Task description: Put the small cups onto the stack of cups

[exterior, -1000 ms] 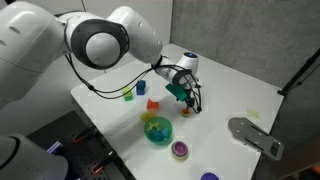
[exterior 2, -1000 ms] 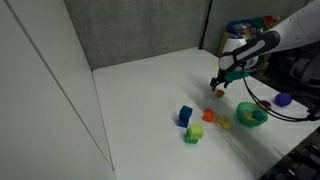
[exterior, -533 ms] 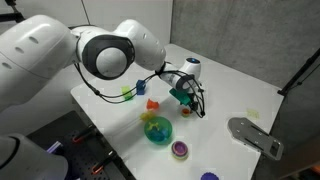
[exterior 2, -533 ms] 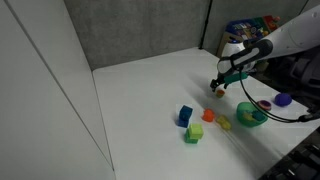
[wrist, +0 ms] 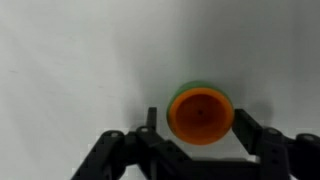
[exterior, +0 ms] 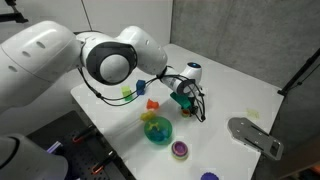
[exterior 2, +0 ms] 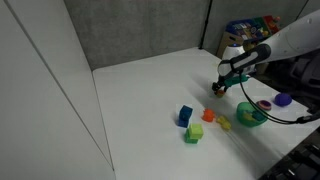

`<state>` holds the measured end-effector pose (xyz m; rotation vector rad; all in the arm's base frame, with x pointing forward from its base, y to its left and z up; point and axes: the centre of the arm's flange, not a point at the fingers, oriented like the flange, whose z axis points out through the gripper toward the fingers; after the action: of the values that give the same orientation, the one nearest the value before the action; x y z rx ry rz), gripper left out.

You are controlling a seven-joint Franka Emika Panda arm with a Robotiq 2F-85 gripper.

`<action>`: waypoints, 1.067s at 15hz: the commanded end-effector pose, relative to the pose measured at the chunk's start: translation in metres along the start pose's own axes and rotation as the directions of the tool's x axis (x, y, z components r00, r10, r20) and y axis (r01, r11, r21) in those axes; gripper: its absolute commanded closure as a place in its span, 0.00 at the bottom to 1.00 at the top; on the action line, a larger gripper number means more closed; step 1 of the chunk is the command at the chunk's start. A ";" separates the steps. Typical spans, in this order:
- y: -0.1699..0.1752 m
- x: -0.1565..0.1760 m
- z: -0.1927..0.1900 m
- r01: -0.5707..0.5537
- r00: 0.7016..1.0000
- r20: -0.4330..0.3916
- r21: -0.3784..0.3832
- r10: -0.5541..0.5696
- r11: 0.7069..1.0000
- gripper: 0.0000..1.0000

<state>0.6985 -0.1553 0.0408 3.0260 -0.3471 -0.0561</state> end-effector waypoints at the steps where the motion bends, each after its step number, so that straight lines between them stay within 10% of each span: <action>1: 0.001 0.006 -0.008 0.002 1.000 0.014 0.006 -0.002 1.000 0.51; 3: 0.001 0.003 -0.018 -0.003 1.000 0.017 0.007 0.002 1.000 0.66; 16: 0.049 -0.053 -0.131 -0.021 1.000 -0.003 -0.045 0.021 0.999 0.66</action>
<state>0.6846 -0.1779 0.1432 2.9916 -0.3851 -0.0670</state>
